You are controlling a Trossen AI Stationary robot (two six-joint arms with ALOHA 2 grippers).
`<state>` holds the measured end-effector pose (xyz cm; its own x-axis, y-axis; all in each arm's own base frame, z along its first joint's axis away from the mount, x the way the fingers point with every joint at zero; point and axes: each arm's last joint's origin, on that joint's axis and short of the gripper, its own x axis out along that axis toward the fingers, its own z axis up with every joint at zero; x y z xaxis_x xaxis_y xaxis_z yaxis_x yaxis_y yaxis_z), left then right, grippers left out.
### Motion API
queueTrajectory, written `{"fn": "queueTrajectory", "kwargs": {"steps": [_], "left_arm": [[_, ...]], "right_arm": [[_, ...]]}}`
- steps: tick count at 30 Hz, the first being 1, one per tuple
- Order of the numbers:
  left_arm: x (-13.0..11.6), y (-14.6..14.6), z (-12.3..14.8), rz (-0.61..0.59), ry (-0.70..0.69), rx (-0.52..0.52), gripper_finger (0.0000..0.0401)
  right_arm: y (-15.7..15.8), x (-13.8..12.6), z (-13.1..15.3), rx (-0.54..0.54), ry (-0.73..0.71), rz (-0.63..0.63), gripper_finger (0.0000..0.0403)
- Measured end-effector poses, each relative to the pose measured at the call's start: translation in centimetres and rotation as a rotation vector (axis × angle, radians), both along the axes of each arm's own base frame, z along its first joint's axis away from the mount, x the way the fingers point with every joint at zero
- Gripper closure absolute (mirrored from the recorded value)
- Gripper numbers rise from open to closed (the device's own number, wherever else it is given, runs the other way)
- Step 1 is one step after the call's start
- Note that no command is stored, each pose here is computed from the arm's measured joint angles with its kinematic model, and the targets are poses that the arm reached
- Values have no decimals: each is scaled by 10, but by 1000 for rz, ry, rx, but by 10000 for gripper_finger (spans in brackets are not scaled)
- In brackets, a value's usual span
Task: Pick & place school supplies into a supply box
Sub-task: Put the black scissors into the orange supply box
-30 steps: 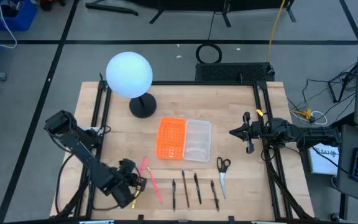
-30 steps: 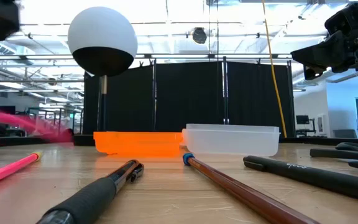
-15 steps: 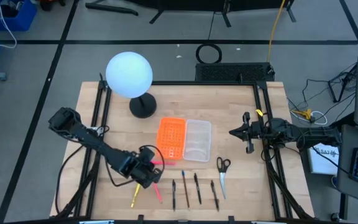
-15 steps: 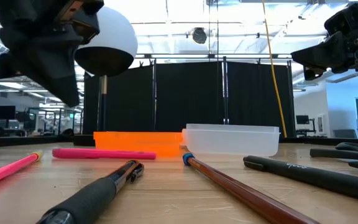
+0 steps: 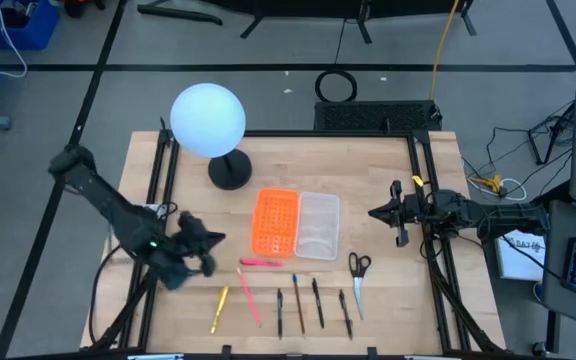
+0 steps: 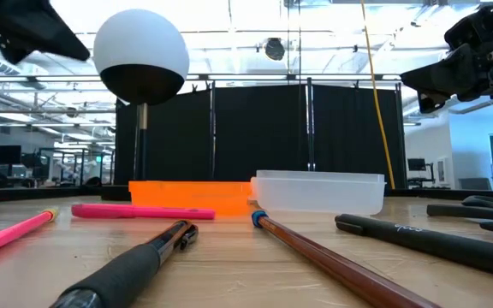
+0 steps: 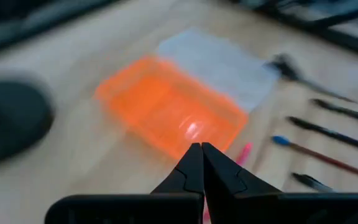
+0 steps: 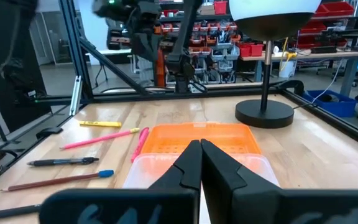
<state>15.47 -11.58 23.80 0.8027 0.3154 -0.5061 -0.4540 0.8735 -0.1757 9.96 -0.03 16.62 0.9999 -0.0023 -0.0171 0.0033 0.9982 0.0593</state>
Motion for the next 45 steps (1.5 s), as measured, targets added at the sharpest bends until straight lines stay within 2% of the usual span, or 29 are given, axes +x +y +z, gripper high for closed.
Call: {"fn": "queueTrajectory", "kwargs": {"steps": [5,9,13,17,21,24,27,34,37,43,45], "left_arm": [[-16,13,-9,-320,-207,115,399],[-22,23,-22,-489,-327,244,399],[-26,34,-40,-527,-329,337,399],[-30,42,-49,-521,-343,340,400],[-36,44,-61,-628,-344,361,400],[-39,47,-62,-702,-376,387,400],[-39,52,-57,-711,-406,411,400],[-39,62,-49,-972,-453,449,400],[-41,70,-51,-953,-404,506,400],[-52,82,-58,-962,-328,499,401],[-55,85,-59,-934,-354,513,401]], "right_arm": [[0,0,0,25,4,0,403],[0,1,-1,6,10,0,403],[0,1,0,2,0,-1,403],[0,1,5,0,-47,-3,403],[0,1,8,0,-77,-2,403],[0,1,11,0,-106,-2,403],[0,0,14,-9,-141,-2,403],[0,0,21,-23,-216,-3,403],[0,0,22,-26,-227,-11,403],[-3,1,22,-1,-220,-120,403],[-4,2,22,0,-214,-135,403]]}}
